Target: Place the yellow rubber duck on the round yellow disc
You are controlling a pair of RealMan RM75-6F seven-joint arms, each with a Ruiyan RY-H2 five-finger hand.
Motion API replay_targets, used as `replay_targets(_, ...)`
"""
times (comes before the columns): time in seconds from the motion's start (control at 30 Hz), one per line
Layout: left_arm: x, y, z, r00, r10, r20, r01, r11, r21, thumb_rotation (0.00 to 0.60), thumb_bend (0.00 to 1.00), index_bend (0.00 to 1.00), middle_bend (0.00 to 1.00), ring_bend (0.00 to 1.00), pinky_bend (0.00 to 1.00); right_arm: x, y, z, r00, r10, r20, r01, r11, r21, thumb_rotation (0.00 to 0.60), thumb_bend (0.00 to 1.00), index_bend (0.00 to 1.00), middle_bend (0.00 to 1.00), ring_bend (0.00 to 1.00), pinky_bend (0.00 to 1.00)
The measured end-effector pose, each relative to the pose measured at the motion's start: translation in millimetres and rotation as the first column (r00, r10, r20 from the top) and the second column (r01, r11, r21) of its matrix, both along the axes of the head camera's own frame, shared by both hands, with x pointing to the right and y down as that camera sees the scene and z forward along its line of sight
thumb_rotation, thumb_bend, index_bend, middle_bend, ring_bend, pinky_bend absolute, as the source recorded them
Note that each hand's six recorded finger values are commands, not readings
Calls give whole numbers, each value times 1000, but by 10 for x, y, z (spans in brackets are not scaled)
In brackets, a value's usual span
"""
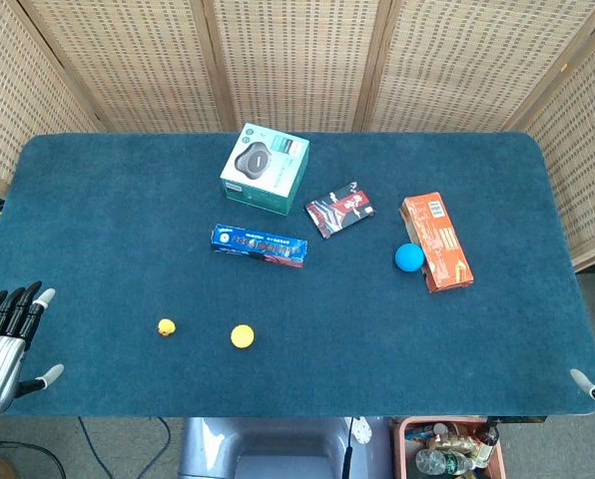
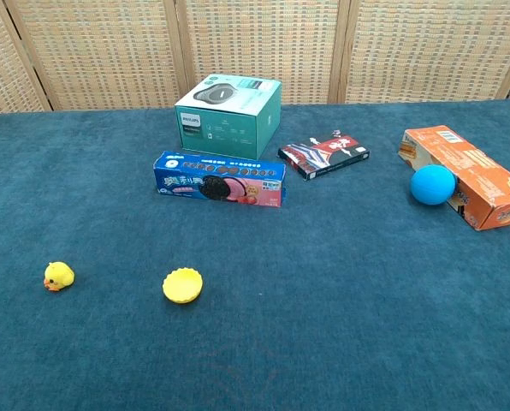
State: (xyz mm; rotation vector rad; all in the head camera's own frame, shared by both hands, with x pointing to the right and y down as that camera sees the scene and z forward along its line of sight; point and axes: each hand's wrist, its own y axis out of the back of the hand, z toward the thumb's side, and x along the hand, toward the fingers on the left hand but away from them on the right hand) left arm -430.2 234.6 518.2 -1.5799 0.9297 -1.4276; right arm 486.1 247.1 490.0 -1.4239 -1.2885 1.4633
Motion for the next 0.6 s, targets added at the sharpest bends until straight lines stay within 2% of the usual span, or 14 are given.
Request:
replay_targets(0.37,50,-27,105,998,22,-51,-25,998,-55,600,14,5,0,0,0,10,0,19,1000,9,-5,-9,1000,1,600,0,0,0,0,0)
replay_targets(0.5,104,-103,281,995,46,-88,-55,993,-101,600,88,186,0,0,0,11,-10,17,1000,10,-6,-10,1000,1,600,0,0,0,0,0)
replay_targets(0.6,139,-195,495,994,54,-100,-68,988,-140,600,132,231,0,0,0,18,-20,32,1000,13,-4,-13,1000,-3,600,0,0,0,0,0)
